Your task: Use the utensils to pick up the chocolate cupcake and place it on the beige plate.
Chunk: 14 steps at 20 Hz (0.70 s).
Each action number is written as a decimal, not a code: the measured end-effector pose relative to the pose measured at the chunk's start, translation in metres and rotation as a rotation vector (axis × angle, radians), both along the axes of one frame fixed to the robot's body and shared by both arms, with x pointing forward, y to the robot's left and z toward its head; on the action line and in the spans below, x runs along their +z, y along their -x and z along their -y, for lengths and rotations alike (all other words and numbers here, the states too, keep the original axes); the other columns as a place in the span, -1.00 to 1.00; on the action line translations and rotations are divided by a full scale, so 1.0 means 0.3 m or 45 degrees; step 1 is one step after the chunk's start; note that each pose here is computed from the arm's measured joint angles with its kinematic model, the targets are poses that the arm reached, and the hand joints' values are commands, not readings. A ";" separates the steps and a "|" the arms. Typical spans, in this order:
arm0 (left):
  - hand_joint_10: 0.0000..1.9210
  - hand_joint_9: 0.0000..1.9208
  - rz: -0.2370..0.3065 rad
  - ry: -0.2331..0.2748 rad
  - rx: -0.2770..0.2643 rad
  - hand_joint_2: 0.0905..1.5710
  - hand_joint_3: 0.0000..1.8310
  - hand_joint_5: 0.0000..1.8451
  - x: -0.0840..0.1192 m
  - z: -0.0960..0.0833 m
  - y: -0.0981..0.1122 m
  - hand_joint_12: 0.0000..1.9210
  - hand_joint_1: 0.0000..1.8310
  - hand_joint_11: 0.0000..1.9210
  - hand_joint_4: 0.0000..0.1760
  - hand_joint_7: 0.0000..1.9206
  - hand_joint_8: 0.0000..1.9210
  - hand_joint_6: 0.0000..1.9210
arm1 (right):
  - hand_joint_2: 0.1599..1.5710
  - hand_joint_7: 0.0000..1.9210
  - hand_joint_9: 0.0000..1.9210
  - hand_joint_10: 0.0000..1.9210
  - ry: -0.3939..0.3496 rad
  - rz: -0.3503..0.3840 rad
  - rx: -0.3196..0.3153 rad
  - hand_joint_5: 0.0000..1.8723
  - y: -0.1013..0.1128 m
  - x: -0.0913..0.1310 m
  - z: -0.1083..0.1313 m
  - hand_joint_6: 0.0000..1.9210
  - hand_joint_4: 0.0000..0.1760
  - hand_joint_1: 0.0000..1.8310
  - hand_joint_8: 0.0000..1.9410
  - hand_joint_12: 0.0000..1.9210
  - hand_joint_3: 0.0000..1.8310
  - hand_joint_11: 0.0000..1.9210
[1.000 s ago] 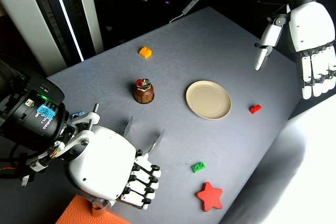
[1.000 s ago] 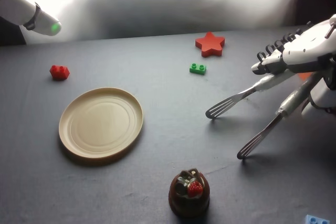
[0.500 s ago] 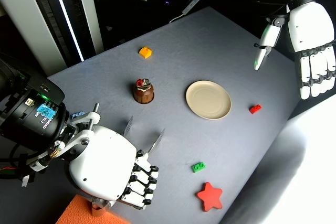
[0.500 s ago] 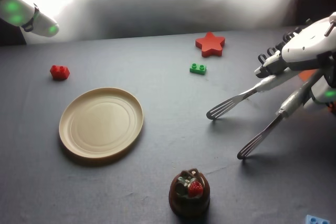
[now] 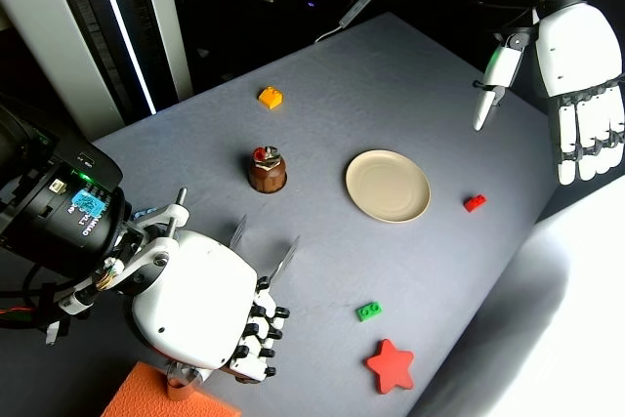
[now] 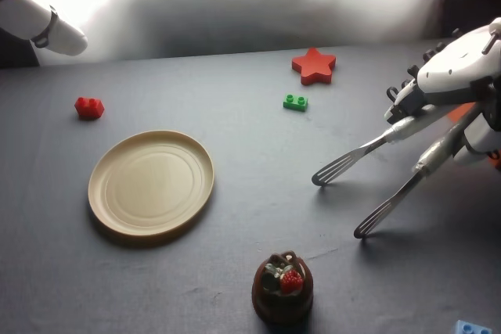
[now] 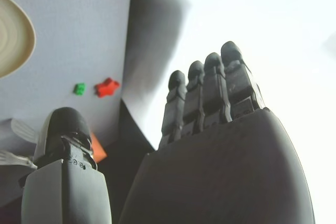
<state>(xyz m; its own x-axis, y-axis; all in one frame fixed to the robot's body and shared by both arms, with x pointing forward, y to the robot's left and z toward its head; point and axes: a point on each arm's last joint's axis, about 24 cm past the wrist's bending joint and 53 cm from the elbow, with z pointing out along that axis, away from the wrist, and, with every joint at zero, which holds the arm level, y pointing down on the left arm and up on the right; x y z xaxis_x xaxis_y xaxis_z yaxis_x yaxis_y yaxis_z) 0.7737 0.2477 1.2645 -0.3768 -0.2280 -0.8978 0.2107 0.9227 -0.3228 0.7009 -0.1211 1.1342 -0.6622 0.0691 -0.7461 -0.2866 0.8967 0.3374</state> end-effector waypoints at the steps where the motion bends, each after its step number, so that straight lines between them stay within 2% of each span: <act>1: -1.00 -0.95 0.001 0.000 0.000 0.34 -1.00 -0.88 0.000 0.001 0.000 -0.79 -0.60 -1.00 -1.00 -0.93 -1.00 -1.00 | 0.37 -0.48 -0.41 -0.98 0.000 0.000 0.000 -0.50 0.000 0.000 0.000 -1.00 -1.00 0.33 -0.99 -0.03 -1.00 -0.72; 14: -1.00 -0.94 0.002 0.002 0.000 0.34 -1.00 -0.86 0.002 0.001 0.000 -0.78 -0.60 -1.00 -1.00 -0.92 -1.00 -1.00 | 0.38 -0.21 -0.18 -0.97 -0.001 0.001 -0.004 -0.27 0.000 0.010 0.005 -0.98 -1.00 0.37 -0.98 -0.06 -1.00 -0.51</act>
<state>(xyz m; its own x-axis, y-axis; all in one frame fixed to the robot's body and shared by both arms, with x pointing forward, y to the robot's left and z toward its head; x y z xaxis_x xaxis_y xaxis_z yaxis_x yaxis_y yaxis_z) 0.7737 0.2474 1.2652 -0.3756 -0.2292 -0.8980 0.2113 0.9222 -0.3237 0.7011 -0.1225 1.1371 -0.6616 0.0722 -0.7464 -0.2838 0.8972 0.3383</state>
